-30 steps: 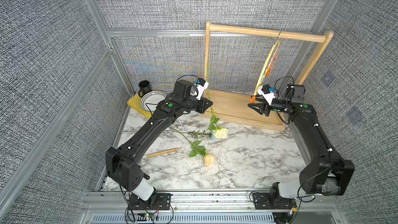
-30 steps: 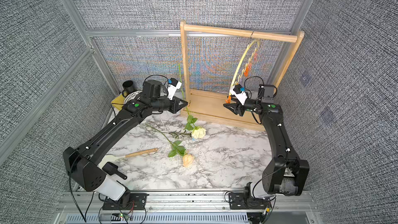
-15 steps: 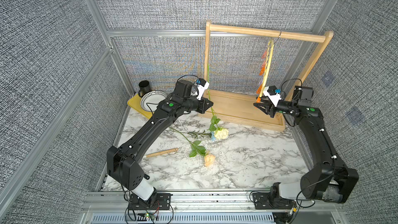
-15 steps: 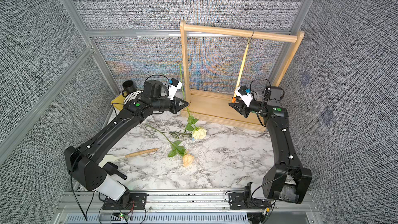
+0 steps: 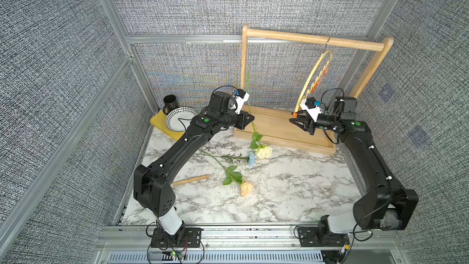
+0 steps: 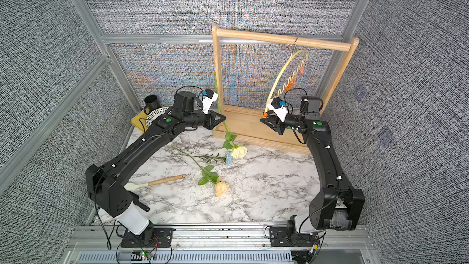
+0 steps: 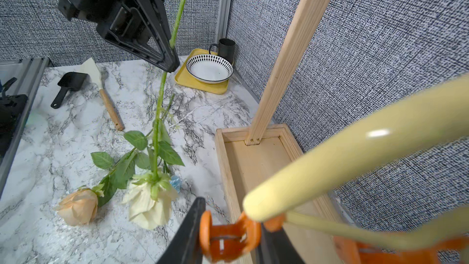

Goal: Dry the flowers on a clothes hanger
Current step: Open the clamp at the hanger, then clamp the flower onto the hanger.

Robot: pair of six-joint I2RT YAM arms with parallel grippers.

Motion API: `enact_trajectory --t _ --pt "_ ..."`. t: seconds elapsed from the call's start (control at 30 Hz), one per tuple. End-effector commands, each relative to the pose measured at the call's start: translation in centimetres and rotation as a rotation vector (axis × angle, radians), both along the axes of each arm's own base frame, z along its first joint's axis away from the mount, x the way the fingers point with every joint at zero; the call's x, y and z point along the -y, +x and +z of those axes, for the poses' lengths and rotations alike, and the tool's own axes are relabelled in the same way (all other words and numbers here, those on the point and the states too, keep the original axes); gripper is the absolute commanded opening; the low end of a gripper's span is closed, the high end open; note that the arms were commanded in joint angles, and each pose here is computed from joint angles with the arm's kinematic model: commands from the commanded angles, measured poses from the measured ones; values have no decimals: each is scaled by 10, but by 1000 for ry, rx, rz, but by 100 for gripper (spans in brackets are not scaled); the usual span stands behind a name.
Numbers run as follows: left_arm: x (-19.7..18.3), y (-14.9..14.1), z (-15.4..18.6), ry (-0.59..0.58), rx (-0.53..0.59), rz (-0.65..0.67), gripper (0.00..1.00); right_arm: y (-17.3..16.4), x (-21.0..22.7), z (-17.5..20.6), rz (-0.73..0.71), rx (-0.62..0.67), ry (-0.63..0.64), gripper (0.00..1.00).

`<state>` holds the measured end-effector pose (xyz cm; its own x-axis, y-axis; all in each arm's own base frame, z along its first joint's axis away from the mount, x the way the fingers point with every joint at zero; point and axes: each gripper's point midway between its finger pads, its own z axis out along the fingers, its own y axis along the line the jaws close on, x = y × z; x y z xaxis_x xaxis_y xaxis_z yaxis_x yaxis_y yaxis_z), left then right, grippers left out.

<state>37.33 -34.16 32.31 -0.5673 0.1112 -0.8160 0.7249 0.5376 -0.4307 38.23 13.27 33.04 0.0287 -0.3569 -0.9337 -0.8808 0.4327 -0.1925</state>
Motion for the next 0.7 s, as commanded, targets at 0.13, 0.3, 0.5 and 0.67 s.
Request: enact_trajectory --t 0.13,0.3,0.5,0.67 --pt "22 21 43 -183 136 -19 2 6 -19 11 24 -93 117 33" --pt "36 37 45 -292 79 5 2 10 -26 20 27 -112 173 30" --pt "55 49 30 -349 -71 27 2 12 -30 26 20 -102 196 30" --pt "69 52 21 -422 -199 39 2 18 -27 23 -16 -92 198 30"
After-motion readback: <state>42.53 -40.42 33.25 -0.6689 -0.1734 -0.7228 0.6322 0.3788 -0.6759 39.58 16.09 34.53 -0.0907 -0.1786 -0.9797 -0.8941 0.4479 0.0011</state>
